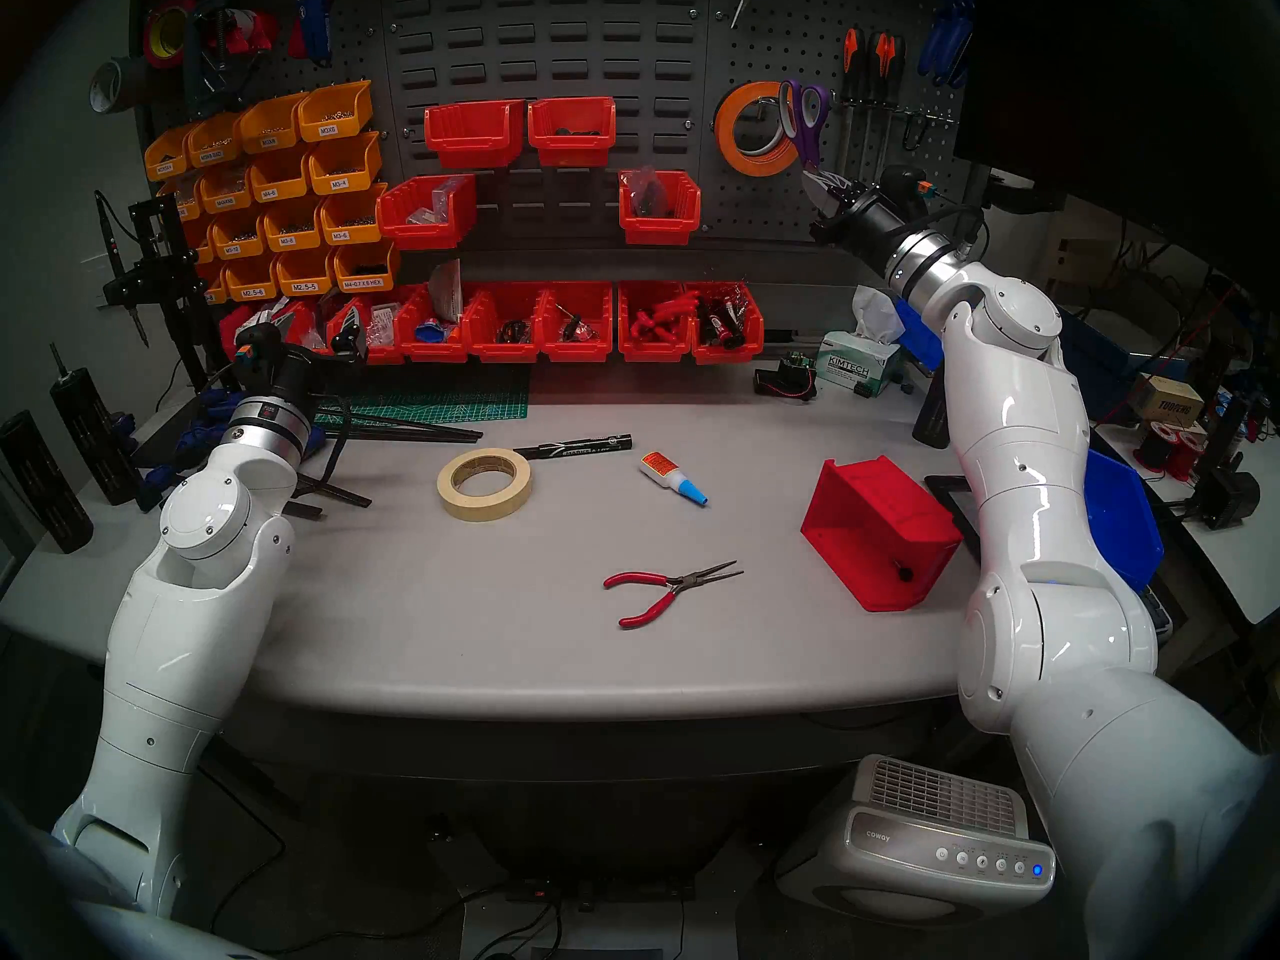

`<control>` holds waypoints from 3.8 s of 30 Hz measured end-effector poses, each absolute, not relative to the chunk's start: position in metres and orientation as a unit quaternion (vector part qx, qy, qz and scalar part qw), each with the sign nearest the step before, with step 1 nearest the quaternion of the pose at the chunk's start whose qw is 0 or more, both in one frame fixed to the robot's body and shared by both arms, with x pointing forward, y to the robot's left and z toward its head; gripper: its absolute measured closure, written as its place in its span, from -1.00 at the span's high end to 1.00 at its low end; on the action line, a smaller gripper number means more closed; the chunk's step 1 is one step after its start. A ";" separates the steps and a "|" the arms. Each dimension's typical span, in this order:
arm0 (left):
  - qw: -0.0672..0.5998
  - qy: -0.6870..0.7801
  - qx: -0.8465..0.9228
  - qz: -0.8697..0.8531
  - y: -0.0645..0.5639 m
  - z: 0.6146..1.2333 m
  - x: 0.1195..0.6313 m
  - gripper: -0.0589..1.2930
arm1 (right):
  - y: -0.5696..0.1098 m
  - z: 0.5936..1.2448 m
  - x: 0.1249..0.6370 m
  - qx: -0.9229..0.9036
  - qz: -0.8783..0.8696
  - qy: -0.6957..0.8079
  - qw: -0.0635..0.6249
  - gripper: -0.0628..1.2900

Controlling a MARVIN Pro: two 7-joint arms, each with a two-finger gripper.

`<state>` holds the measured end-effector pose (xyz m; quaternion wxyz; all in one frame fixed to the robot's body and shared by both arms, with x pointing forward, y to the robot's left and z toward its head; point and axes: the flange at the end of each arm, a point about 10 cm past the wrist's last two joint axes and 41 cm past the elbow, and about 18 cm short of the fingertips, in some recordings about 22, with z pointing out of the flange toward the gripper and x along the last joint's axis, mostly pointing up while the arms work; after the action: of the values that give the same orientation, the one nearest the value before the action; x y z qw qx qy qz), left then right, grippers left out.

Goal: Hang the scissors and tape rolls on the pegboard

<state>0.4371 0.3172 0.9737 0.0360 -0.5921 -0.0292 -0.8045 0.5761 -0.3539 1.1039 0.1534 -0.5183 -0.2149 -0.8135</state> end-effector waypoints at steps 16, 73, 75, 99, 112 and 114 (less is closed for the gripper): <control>0.036 -0.029 -0.592 -0.805 0.317 0.974 0.437 0.91 | -0.359 1.100 0.577 -0.516 -0.817 -0.185 0.175 -0.96; 0.036 -0.029 -0.592 -0.805 0.317 0.974 0.437 0.91 | -0.340 1.106 0.581 -0.523 -0.813 -0.238 0.094 -0.96; 0.036 -0.029 -0.592 -0.805 0.317 0.974 0.437 0.91 | -0.342 1.106 0.581 -0.524 -0.814 -0.234 0.095 -0.96; 0.036 -0.029 -0.592 -0.805 0.317 0.974 0.437 0.91 | -0.347 1.096 0.586 -0.537 -0.810 -0.215 0.095 -0.96; 0.036 -0.029 -0.592 -0.805 0.317 0.974 0.437 0.91 | -0.330 1.092 0.595 -0.546 -0.803 -0.227 0.081 -0.96; 0.036 -0.029 -0.592 -0.805 0.317 0.974 0.437 0.91 | -0.326 1.092 0.596 -0.546 -0.802 -0.228 0.079 -0.96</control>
<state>0.4371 0.3172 0.9737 0.0360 -0.5921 -0.0292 -0.8045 0.5963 -0.3260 1.0922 0.0791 -0.5464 -0.2275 -0.8021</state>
